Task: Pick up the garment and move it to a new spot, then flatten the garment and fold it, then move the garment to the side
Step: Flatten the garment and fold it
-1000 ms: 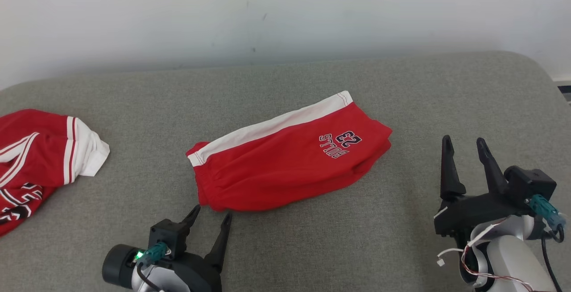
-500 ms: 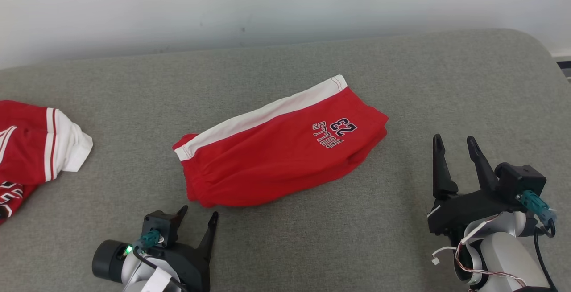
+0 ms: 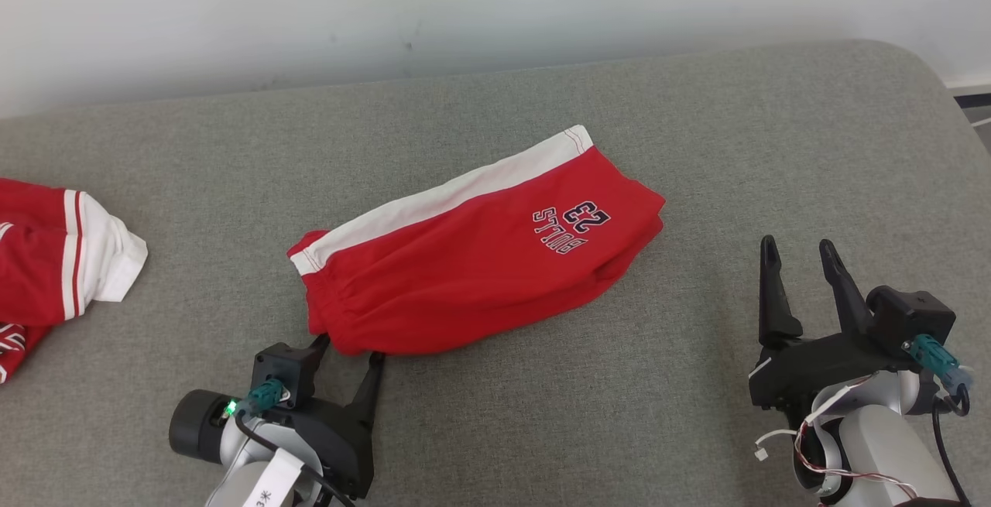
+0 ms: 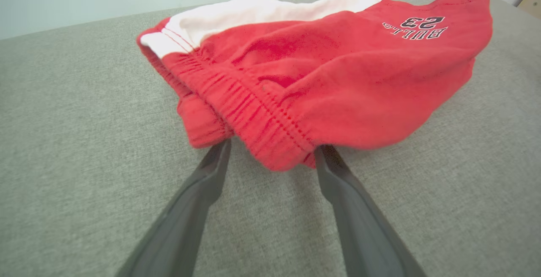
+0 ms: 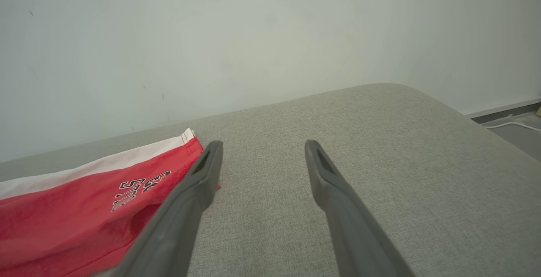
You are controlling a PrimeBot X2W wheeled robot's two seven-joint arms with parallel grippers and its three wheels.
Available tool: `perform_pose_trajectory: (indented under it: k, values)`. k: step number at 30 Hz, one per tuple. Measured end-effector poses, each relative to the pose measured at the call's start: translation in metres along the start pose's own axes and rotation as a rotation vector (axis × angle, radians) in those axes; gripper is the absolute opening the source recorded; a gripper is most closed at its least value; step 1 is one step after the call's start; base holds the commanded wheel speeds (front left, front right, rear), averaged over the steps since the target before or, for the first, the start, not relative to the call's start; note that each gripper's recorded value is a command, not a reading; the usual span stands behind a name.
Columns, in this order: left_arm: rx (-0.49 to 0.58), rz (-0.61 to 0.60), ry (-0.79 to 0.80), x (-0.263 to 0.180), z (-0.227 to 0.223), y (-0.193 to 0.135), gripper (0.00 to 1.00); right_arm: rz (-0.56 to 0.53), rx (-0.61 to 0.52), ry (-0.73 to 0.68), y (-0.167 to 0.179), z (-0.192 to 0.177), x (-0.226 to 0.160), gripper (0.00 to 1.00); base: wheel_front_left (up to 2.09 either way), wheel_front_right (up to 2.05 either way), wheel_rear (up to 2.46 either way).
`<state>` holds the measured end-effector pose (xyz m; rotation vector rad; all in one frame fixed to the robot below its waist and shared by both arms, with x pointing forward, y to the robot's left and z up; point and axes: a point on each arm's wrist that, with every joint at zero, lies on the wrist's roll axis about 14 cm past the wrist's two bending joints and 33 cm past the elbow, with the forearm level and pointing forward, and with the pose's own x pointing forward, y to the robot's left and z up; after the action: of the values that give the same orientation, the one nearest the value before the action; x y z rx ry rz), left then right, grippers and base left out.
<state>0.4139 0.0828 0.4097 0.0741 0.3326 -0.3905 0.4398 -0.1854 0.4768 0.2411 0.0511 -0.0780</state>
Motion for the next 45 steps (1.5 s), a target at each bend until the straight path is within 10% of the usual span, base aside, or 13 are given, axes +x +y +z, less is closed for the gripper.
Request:
perform_pose_trajectory:
  k: [2, 3, 4, 32, 45]
  values:
    - [0.002, 0.001, 0.002, 0.0, -0.002, 0.001, 0.47, -0.001, 0.0, 0.001, 0.0, -0.001, 0.0, 1.0, 0.0, 0.0, 0.0]
    - [0.005, -0.002, 0.002, -0.001, -0.003, 0.0, 0.36, -0.001, -0.001, 0.0, 0.0, -0.001, 0.0, 1.0, 0.0, 0.0, 0.0]
    - [0.009, -0.009, 0.004, -0.001, -0.004, -0.001, 0.01, 0.0, -0.001, -0.001, 0.0, -0.001, 0.0, 1.0, 0.0, 0.0, 0.0]
    - [0.011, -0.015, -0.004, -0.006, -0.009, -0.003, 0.0, 0.232, -0.068, 0.376, 0.077, -0.057, 0.033, 1.0, 0.0, 0.0, 0.0]
    - [0.001, -0.023, 0.005, -0.006, -0.015, -0.005, 0.0, 0.157, -0.084, 0.47, 0.072, -0.062, 0.056, 1.0, 0.0, 0.0, 0.0]
